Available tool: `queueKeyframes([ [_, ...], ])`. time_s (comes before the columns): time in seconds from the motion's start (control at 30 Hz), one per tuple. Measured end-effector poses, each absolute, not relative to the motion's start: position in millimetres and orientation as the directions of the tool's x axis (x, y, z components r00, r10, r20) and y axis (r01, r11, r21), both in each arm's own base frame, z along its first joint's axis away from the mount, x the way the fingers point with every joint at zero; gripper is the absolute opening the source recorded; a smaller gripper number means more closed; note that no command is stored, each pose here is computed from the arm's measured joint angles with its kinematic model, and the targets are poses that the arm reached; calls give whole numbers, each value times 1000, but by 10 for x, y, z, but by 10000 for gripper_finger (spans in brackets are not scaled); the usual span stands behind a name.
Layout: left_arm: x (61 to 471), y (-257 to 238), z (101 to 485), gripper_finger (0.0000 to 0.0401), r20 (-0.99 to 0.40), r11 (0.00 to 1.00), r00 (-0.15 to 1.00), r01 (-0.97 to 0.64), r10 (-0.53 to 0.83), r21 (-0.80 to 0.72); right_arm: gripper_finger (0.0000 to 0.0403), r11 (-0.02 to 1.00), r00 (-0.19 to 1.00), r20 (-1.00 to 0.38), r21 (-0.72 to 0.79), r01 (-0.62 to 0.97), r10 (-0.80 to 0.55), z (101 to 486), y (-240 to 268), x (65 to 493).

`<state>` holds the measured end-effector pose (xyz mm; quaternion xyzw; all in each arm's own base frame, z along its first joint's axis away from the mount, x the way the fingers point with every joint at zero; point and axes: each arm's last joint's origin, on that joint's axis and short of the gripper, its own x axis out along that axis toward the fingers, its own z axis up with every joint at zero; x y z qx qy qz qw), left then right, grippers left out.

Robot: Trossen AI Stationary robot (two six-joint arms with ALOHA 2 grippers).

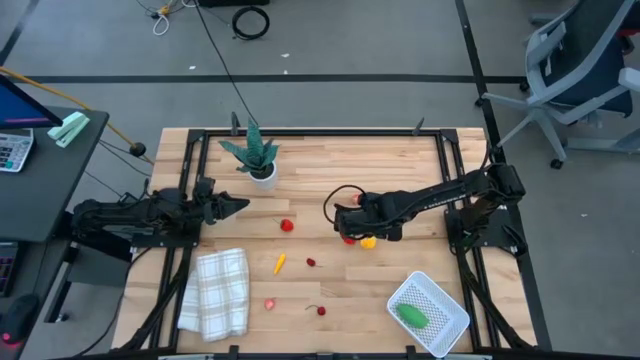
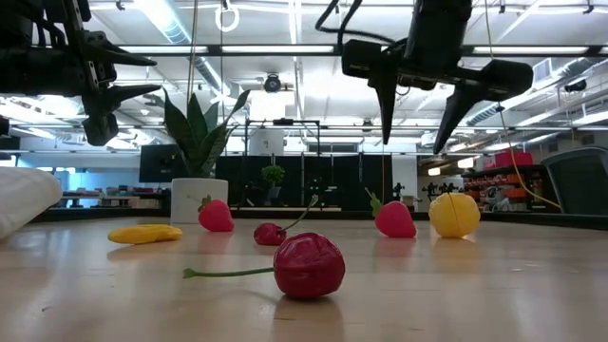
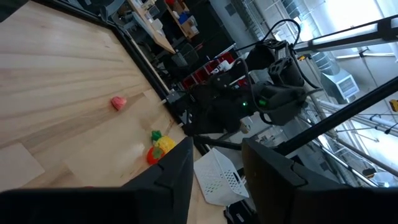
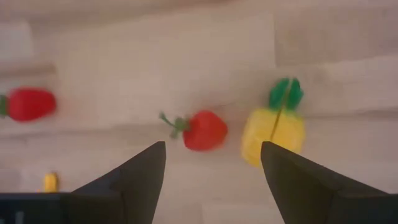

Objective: Pick and placing Produce into tupperware
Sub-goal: Put the yellow pineapple into the white bin

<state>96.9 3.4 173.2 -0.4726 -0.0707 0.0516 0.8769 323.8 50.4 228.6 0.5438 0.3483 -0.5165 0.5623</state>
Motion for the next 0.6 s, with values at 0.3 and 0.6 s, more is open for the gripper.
queueKeyframes([
  [0.3, 969, 34, 1732, 135, 75, 548, 985, -24, 157, -836, 272, -151, 288, -913, 341, 928, -289, 2304, 644, 3251],
  [0.6, 969, 34, 1732, 146, 75, 548, 985, -24, 157, -836, 272, -244, 254, -939, 310, 919, -233, 2294, 559, 3251],
])
